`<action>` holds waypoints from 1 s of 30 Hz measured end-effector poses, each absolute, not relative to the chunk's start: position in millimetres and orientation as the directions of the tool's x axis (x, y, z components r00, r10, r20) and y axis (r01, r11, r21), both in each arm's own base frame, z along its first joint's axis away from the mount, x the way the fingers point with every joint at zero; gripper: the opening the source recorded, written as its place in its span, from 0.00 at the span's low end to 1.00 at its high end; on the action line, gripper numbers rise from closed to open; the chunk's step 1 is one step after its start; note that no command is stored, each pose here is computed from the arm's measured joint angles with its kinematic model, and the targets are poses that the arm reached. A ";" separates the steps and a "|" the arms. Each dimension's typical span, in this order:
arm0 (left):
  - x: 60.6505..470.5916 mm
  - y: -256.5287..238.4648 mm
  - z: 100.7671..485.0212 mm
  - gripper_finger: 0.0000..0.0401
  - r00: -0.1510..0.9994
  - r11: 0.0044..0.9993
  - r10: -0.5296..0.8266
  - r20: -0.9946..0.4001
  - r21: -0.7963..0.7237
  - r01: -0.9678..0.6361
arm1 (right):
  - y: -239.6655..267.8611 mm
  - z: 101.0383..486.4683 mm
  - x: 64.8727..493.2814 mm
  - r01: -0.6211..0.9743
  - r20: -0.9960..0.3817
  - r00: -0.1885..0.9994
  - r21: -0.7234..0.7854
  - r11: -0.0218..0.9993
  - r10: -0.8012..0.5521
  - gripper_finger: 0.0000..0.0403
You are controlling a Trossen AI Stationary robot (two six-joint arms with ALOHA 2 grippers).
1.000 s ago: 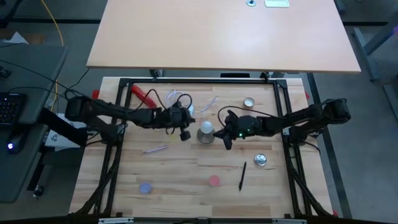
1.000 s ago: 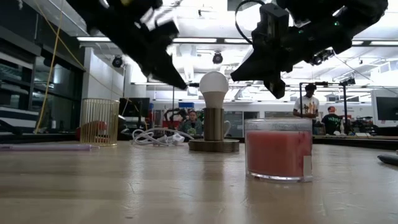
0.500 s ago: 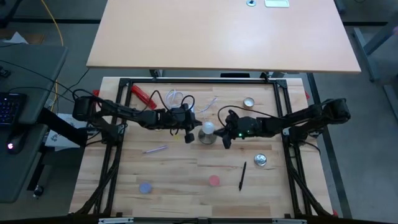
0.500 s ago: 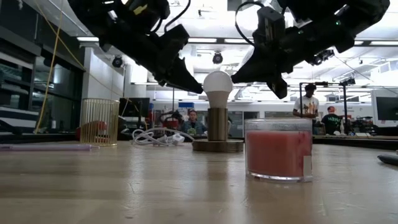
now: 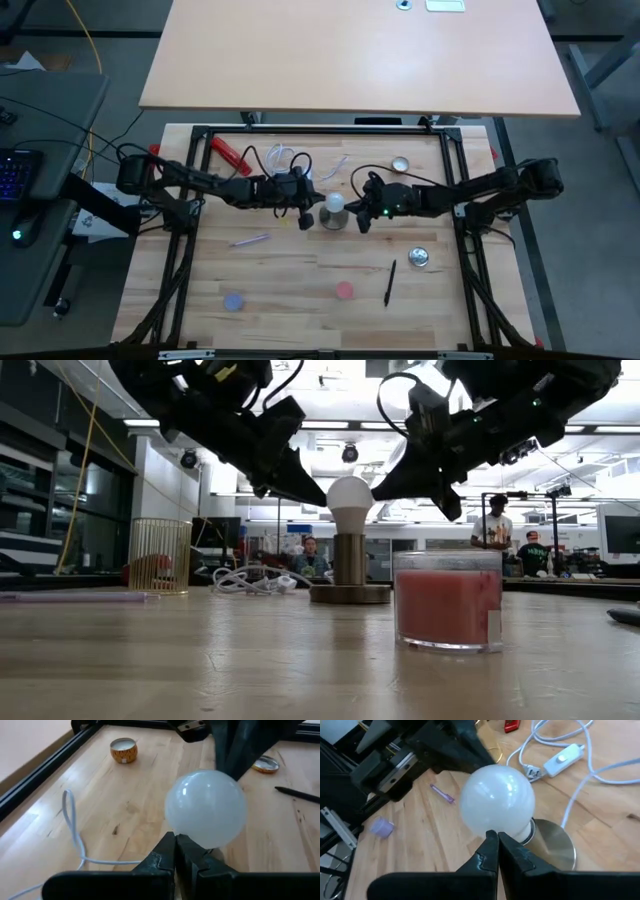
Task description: Screw lightbulb
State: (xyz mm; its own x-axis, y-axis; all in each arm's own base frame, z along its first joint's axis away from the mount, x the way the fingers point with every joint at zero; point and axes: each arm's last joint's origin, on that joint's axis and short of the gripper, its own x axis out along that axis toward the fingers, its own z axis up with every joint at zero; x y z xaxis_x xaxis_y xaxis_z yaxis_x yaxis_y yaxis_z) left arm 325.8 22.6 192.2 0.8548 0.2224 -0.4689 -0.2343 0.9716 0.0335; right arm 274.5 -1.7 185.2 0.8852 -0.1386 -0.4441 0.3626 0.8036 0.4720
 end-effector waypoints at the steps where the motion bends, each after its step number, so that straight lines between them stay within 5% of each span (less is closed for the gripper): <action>1: 325.9 21.2 192.2 0.00 0.855 0.971 0.221 -0.469 0.027 -0.236 | -3.2 185.2 274.5 0.367 -0.444 0.884 0.472 0.802 -0.143 0.00; 23: 337.8 -17.5 192.2 0.00 0.923 0.977 0.150 -0.354 -0.093 -0.194 | -48.0 189.8 273.9 0.450 -0.387 0.876 0.436 0.779 -0.288 0.00; 30: 322.1 -20.1 216.6 0.00 0.916 0.977 0.194 -0.351 -0.016 -0.213 | -53.0 198.1 267.7 0.417 -0.380 0.888 0.429 0.801 -0.259 0.00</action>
State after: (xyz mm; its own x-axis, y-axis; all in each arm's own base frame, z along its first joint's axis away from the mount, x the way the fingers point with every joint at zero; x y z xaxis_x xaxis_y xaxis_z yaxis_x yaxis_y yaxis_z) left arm 322.1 -20.1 216.6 0.9160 0.1938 -0.3513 -0.2130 0.9769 -0.0163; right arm 267.7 -53.0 198.1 0.8879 -0.2593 -0.3800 0.4174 0.8012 0.4287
